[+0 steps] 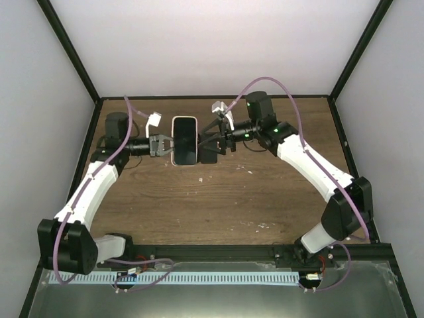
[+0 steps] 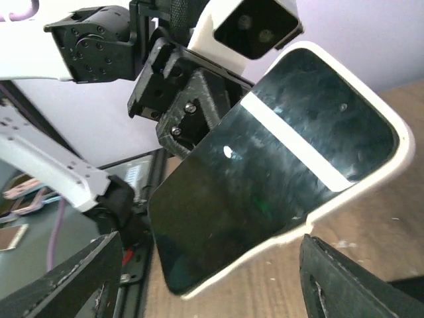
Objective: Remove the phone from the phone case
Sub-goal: Remove the phone case from the phone.
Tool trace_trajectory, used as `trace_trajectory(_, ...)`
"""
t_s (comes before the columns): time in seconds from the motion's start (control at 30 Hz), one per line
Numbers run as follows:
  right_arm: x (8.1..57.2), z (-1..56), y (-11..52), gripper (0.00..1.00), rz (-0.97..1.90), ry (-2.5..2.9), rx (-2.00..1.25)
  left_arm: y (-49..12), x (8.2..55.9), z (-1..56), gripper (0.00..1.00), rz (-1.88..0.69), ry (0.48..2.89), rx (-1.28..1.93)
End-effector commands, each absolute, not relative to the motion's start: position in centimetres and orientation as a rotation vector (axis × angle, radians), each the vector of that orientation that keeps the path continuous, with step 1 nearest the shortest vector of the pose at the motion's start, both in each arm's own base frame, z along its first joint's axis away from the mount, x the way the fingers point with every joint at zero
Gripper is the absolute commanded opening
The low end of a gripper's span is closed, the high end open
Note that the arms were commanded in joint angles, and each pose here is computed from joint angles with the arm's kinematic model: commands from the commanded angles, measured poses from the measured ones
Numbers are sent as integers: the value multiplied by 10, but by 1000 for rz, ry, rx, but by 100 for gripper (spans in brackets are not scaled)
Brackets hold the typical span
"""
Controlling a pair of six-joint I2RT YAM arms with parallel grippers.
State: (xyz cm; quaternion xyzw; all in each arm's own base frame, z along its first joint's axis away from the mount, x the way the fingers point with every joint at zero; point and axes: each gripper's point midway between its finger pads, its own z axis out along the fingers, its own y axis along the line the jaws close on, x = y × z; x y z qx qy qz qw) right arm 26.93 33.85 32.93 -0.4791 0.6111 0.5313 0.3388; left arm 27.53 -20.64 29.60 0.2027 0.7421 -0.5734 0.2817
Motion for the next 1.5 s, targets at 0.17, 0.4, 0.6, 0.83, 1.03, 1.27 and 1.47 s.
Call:
trace_trajectory(0.17, 308, 349, 325, 69, 934, 1543, -1116, -172, 315, 278, 0, -1658, 2113, 105)
trace_trajectory(0.4, 315, 338, 344, 65, 687, 1524, -1140, -168, 322, 260, 0, -1721, 2203, -155)
trace_trajectory(0.6, 306, 331, 370, 64, 536, 1475, -1196, -165, 322, 241, 0, -1770, 2239, -313)
trace_trajectory(0.83, 290, 315, 401, 63, 393, 1407, -1273, -165, 322, 237, 0, -1783, 2242, -356)
trace_trajectory(1.03, 282, 307, 418, 61, 340, 1374, -1304, -165, 322, 234, 0, -1786, 2250, -377)
trace_trajectory(1.27, 276, 294, 426, 60, 321, 1366, -1341, -165, 322, 233, 0, -1786, 2251, -387)
trace_trajectory(1.47, 280, 284, 428, 59, 250, 1359, -1352, -164, 321, 234, 0, -1784, 2249, -386)
